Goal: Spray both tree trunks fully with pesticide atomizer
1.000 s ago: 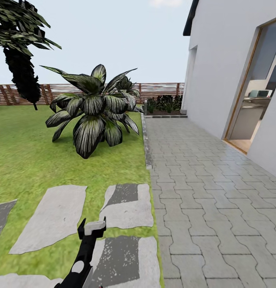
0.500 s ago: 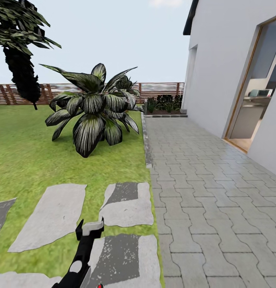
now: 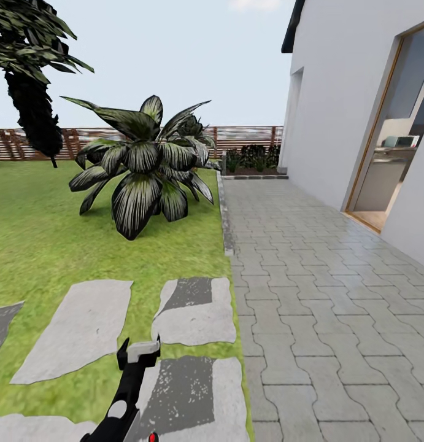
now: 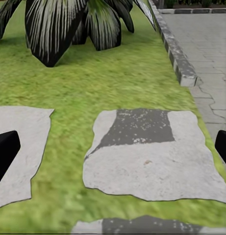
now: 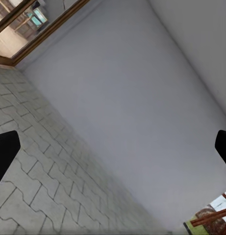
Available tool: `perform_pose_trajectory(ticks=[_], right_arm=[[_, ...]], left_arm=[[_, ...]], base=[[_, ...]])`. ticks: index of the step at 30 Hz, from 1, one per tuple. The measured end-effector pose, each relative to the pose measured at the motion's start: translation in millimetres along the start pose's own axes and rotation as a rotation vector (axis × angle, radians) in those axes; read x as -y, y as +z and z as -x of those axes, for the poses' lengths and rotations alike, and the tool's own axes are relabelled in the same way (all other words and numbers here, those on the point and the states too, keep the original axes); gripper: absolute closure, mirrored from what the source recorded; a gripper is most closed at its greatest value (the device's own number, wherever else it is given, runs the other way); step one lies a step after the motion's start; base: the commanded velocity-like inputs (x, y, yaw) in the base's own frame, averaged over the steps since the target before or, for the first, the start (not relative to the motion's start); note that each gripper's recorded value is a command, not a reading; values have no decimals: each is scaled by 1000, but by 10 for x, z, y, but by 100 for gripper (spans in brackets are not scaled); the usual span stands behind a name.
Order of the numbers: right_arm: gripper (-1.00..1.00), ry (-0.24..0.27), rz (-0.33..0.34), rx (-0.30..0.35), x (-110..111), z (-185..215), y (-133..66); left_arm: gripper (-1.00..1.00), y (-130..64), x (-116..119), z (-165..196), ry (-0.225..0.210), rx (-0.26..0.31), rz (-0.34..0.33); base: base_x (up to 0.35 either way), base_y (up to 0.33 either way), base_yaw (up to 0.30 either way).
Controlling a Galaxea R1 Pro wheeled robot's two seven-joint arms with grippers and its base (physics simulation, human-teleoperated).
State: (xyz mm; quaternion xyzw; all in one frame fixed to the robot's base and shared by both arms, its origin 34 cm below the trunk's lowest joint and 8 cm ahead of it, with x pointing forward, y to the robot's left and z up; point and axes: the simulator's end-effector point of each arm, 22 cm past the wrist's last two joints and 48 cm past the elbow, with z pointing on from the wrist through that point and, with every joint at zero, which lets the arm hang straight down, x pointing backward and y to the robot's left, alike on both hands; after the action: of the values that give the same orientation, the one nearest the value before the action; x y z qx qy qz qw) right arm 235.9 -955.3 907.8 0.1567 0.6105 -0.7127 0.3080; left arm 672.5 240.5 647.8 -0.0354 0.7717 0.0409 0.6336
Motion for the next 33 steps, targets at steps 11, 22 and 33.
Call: perform_pose_trajectory(ticks=[11, 22, 33], right_arm=[[-100, 0, 0, 0, -148, -150, -49], [-100, 1, 3, 0, -305, -308, -99], [-100, 1, 2, 0, -452, -469, -151]], left_arm=[[-100, 8, 7, -253, 1, -9, -1], [-100, 13, 10, -493, 1, -13, -2], [-100, 21, 10, -719, 1, -13, -2]], base=[[0, 0, 0], [0, 0, 0], [0, 0, 0]])
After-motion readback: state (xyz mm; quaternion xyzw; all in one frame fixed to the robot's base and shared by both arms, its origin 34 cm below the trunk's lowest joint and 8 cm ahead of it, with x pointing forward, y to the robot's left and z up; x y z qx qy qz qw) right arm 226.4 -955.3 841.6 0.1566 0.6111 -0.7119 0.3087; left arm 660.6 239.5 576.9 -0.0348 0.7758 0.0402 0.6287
